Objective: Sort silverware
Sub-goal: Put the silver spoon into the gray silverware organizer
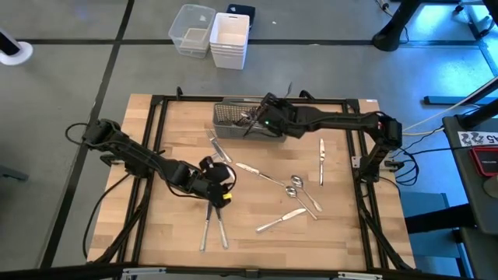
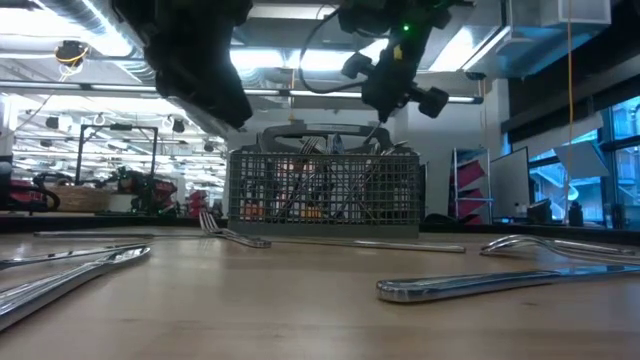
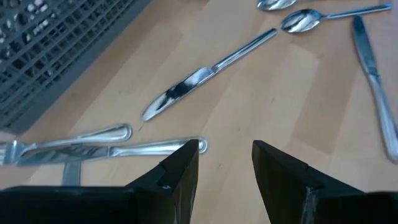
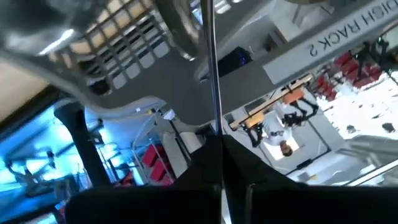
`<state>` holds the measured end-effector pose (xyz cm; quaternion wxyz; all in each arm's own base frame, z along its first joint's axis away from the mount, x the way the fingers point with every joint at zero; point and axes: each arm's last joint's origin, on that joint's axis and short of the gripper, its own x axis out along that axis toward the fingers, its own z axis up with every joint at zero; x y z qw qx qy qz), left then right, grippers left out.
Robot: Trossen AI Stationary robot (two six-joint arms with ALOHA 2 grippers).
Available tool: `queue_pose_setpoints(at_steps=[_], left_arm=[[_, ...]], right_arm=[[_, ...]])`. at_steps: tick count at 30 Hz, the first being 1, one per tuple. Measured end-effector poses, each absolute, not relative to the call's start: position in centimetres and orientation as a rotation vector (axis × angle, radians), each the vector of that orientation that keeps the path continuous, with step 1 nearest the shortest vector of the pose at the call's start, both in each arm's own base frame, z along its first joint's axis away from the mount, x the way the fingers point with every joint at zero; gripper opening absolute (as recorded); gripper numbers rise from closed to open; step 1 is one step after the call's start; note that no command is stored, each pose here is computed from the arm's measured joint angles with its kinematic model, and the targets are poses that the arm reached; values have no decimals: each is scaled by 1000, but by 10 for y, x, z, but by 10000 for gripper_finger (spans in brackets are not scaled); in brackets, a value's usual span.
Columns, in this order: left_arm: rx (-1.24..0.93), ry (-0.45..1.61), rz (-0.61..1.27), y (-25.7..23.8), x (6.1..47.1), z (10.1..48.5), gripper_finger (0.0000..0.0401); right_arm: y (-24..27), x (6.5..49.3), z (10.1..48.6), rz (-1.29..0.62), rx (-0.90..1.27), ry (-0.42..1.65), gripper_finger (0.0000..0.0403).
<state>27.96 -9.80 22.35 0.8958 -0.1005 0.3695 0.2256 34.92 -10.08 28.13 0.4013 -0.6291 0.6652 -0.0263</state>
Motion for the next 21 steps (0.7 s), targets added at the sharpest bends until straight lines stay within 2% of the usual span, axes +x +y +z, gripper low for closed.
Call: queue_pose_setpoints(at_steps=[7, 12, 21], left_arm=[[-204, 768, 489, -97, 278, 223, 143], [-203, 764, 494, -97, 278, 223, 143], [-203, 764, 494, -97, 278, 223, 143]], right_arm=[[-102, 352, 275, 17, -1631, 1690, 0], [-104, 365, 250, 136, -1713, 1784, 0], [-108, 380, 232, 91, -1712, 1756, 0]])
